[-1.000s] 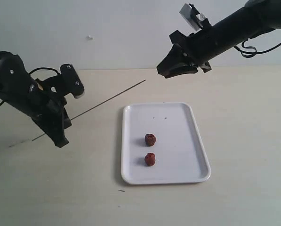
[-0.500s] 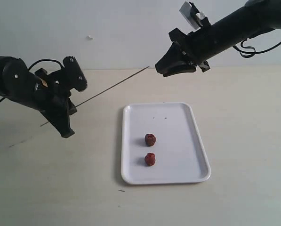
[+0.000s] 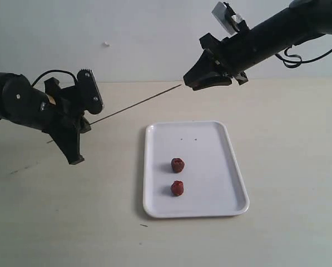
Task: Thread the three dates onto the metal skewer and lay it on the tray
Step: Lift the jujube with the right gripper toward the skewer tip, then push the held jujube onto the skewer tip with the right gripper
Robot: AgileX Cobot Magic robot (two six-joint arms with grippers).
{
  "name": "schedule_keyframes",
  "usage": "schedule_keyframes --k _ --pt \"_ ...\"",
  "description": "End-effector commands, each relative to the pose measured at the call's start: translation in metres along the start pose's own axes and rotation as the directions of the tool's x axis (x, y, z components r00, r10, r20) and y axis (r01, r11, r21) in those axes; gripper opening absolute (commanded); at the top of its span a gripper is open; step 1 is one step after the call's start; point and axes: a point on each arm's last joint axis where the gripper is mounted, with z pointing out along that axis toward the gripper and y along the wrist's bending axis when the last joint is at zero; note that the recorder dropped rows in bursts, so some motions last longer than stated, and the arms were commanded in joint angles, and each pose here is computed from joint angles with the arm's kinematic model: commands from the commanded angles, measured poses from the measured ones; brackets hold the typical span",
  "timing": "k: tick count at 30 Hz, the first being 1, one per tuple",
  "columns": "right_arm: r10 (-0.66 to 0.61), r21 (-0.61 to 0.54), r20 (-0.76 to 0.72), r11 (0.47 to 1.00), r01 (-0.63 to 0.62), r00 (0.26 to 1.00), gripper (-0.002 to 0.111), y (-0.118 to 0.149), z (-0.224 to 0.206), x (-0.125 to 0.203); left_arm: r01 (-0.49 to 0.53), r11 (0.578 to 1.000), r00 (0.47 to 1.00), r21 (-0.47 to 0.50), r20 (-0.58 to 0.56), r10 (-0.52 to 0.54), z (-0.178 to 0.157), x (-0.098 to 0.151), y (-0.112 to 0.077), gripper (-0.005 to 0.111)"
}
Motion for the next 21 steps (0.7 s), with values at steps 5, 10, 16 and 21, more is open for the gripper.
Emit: schedule_keyframes --k 5,10,16,21 --pt "-0.028 -0.007 0.020 1.000 0.028 0.999 0.030 0.005 -0.007 -0.003 0.004 0.999 1.000 -0.033 0.019 -0.003 0.000 0.001 0.000 0.000" --pt "-0.033 -0.007 0.020 0.999 0.033 0.999 0.030 0.005 -0.007 -0.003 0.000 0.999 1.000 -0.036 0.025 0.001 0.000 -0.002 -0.001 0.000" --pt "-0.045 -0.003 0.017 0.999 0.046 0.999 0.030 0.005 -0.007 -0.003 -0.022 0.999 0.999 -0.025 0.040 0.023 0.000 -0.010 -0.008 0.000" --pt "-0.052 0.000 0.020 0.999 0.052 0.998 0.030 0.003 -0.009 -0.003 -0.024 0.999 0.999 -0.024 0.041 0.025 0.000 -0.011 -0.008 0.000"
